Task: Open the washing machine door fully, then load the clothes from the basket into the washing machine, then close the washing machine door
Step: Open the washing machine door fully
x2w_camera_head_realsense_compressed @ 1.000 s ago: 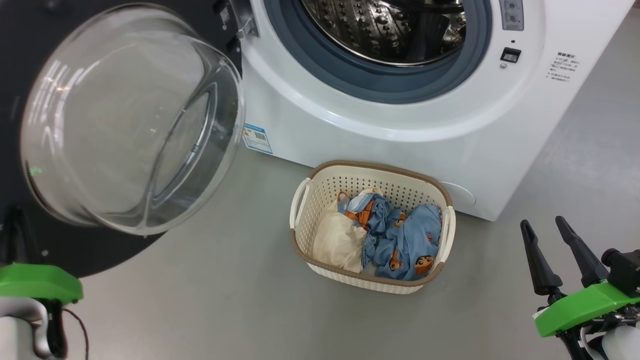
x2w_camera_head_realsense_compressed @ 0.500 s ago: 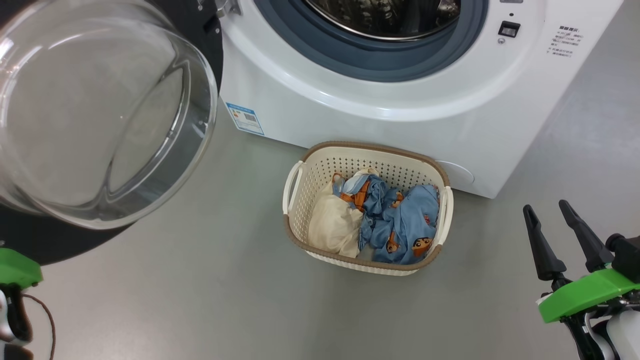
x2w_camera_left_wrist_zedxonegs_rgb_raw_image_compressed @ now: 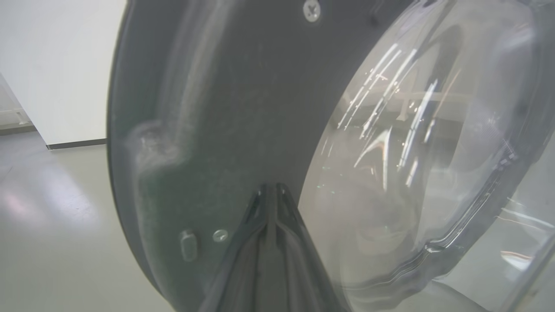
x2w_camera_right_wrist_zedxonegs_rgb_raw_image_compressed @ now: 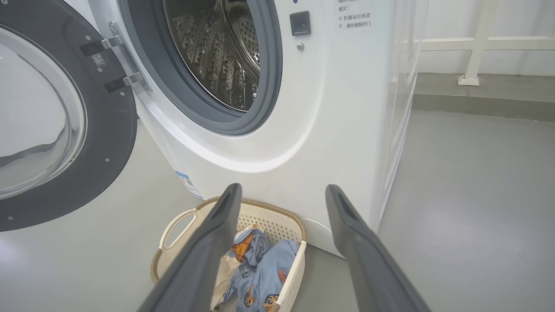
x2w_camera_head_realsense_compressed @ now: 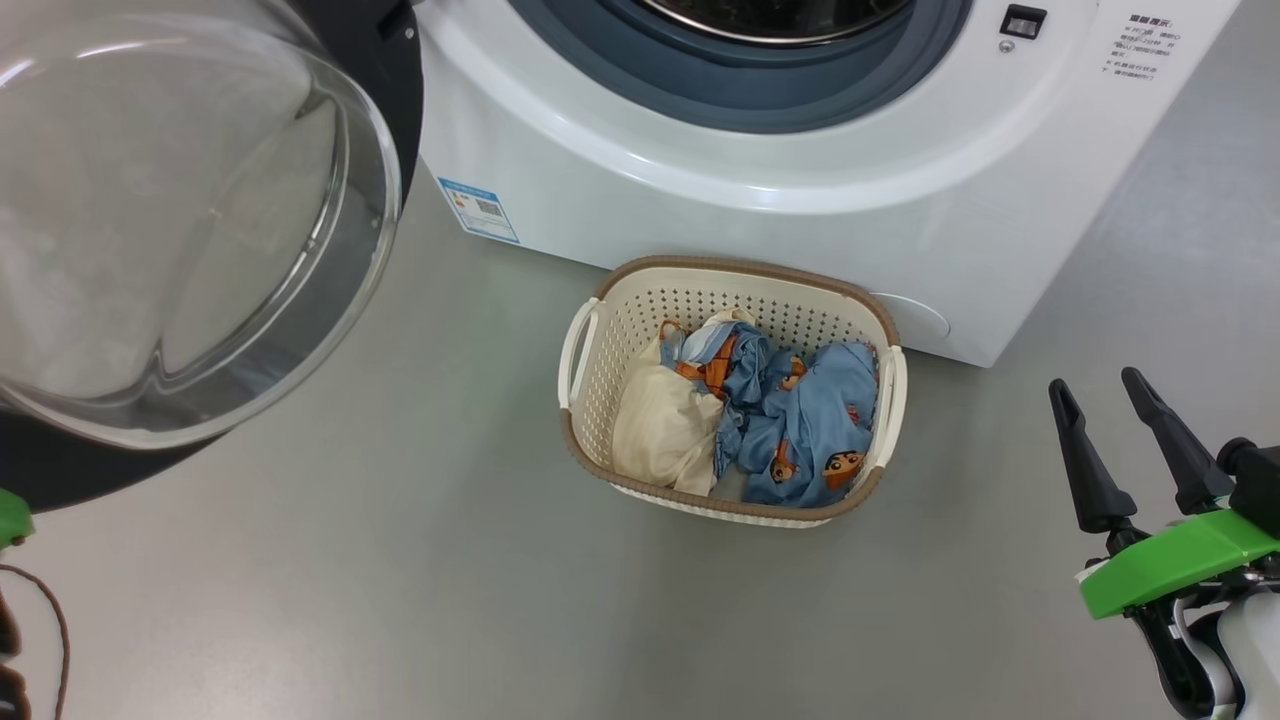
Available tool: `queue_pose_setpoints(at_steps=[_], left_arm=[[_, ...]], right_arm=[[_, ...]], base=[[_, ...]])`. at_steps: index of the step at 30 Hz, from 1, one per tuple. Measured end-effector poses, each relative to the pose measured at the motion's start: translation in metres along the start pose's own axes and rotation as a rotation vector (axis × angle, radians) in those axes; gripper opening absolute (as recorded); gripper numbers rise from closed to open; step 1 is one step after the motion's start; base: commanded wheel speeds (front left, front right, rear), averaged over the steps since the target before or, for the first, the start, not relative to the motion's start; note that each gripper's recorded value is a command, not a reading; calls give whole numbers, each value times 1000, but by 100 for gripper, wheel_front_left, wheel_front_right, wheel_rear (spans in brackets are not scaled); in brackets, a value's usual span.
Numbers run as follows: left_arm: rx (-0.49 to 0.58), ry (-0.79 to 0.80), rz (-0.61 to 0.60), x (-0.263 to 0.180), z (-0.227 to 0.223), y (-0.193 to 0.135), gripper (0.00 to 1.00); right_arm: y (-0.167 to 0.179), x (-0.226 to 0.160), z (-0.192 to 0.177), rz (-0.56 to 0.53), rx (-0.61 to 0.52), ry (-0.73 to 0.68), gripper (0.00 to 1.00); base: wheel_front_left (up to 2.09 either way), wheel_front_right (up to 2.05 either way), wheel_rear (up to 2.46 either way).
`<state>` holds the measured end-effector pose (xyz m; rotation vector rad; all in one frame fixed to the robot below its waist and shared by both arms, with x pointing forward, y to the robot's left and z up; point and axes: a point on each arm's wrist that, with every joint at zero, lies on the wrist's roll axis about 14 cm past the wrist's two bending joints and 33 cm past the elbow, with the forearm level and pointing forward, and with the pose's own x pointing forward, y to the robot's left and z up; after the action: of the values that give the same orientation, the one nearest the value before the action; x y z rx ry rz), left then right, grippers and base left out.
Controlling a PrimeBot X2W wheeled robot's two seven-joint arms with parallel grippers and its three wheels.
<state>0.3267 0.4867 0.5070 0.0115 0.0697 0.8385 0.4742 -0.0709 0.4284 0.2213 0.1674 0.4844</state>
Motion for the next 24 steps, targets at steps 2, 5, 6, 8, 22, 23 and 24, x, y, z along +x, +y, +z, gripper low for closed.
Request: queue_pose_setpoints(at_steps=[2, 5, 6, 8, 22, 23, 24], left_arm=[[5, 1, 4, 1, 0, 1, 0], [8, 2, 4, 4, 0, 1, 0], [6, 3, 7, 5, 1, 1, 0], [9, 1, 10, 7, 2, 1, 0], [-16, -1, -3, 11, 6, -3, 0], [-26, -5, -7, 10, 7, -3, 0], [-35, -12, -12, 9, 8, -4, 0]], right_arm=[[0, 1, 0, 0, 0, 0, 100], [-2, 1, -1, -1, -2, 1, 100], [-2, 2, 0, 1, -3, 0, 100], [-2, 4, 1, 3, -6, -3, 100], [-1, 1, 0, 3, -7, 2, 100], [-1, 1, 2, 2, -6, -3, 100], [0, 1, 4, 1, -5, -8, 100]], base=[[0, 0, 0], [0, 0, 0], [0, 0, 0], [0, 0, 0], [0, 0, 0], [0, 0, 0], [0, 0, 0]])
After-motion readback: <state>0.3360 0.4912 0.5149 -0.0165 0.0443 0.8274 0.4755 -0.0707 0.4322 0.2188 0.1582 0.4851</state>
